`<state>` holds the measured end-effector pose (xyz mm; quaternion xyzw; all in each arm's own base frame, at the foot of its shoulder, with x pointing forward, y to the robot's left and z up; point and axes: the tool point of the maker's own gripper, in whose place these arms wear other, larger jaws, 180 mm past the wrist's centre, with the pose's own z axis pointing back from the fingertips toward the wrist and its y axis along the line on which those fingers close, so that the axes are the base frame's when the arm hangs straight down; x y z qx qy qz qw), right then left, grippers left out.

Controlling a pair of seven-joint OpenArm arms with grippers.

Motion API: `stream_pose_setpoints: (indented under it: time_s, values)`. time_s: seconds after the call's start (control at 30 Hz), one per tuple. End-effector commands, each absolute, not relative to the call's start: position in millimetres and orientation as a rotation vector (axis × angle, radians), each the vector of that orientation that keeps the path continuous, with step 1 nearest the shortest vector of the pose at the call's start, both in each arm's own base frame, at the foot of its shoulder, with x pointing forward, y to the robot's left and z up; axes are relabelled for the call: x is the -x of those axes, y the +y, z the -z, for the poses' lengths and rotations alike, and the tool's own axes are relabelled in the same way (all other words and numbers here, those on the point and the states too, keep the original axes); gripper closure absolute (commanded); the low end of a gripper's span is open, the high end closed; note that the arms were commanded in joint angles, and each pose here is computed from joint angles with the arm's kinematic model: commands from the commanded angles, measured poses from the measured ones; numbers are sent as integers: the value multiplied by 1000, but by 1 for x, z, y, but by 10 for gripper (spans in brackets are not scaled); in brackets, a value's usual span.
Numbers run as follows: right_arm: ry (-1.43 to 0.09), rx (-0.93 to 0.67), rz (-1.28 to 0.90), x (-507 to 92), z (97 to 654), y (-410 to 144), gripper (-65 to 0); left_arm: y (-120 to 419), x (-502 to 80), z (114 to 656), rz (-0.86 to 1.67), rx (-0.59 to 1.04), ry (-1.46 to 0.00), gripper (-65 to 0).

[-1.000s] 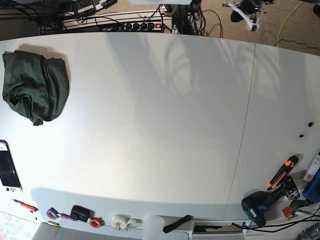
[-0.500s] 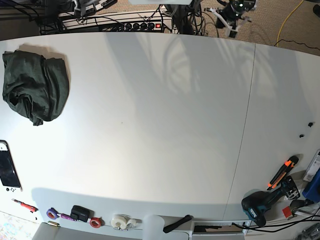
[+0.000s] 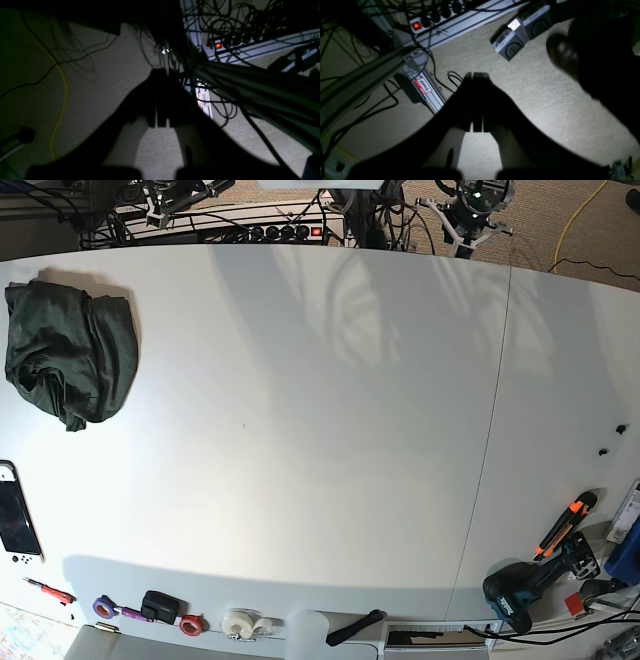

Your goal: Layout the t-shirt on the table in an organized manner, then fold the t-shirt properly

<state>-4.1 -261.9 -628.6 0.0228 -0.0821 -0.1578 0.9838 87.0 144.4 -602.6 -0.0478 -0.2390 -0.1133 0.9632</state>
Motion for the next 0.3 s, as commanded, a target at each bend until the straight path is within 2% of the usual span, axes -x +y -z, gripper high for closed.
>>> stream_pose_setpoints:
  time_s: [0.0, 0.27]
  values:
    - [-160, -31, 313, 8, 626, -271, 0, 142, -94, 599, 223, 95, -515, 0]
    - [-149, -33, 312, 9, 626, -271, 0, 120, -109, 590, 192, 113, -593, 0]
